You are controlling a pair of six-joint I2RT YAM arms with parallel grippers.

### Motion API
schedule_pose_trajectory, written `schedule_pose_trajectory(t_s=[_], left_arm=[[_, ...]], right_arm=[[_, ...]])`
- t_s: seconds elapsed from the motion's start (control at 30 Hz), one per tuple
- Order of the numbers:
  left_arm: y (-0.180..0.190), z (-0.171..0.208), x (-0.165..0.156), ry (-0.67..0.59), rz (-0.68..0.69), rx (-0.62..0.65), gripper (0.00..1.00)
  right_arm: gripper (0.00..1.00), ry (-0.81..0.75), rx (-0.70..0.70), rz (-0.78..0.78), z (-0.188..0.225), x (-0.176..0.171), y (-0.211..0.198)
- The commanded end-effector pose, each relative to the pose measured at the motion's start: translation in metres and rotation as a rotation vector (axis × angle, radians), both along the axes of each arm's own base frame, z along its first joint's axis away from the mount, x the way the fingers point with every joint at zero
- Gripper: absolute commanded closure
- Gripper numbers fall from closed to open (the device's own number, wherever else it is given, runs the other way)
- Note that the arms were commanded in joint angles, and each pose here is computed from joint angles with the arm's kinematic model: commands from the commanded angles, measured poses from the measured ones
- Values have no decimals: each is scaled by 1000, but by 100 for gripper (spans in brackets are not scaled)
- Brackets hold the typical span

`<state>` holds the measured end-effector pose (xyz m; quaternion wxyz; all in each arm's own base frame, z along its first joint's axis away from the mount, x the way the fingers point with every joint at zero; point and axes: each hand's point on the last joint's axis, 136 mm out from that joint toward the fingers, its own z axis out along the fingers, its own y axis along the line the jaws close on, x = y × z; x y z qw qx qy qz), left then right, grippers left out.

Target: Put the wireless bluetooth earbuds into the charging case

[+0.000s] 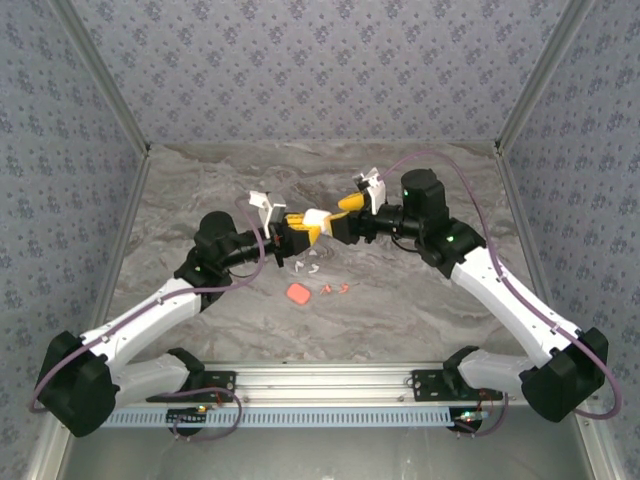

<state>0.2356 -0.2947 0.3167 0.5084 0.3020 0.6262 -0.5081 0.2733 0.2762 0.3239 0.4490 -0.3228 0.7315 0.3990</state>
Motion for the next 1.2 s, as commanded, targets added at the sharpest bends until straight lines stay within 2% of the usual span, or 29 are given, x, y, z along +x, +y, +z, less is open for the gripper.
schedule_pose_trajectory(t_s=[0.0,0.4,0.63,0.73,0.87,1.17], left_arm=[[-1,23,-18,-99,-58,-41,95],[-1,18,-18,-98,-55,-26,96],[4,6,-12,-84,0,2,96],[10,-1,-10,-76,40,10,96],[19,-9,-11,-69,82,16,97],[41,-6,-26,-93,138,23,98]], right_arm=[[33,13,11,-58,7,16,-7],[33,28,9,-38,10,22,-2],[32,-8,61,-63,32,12,-20],[32,21,67,-76,27,7,-26],[33,115,45,-119,-2,10,-28],[45,449,-177,-280,-130,34,-8]])
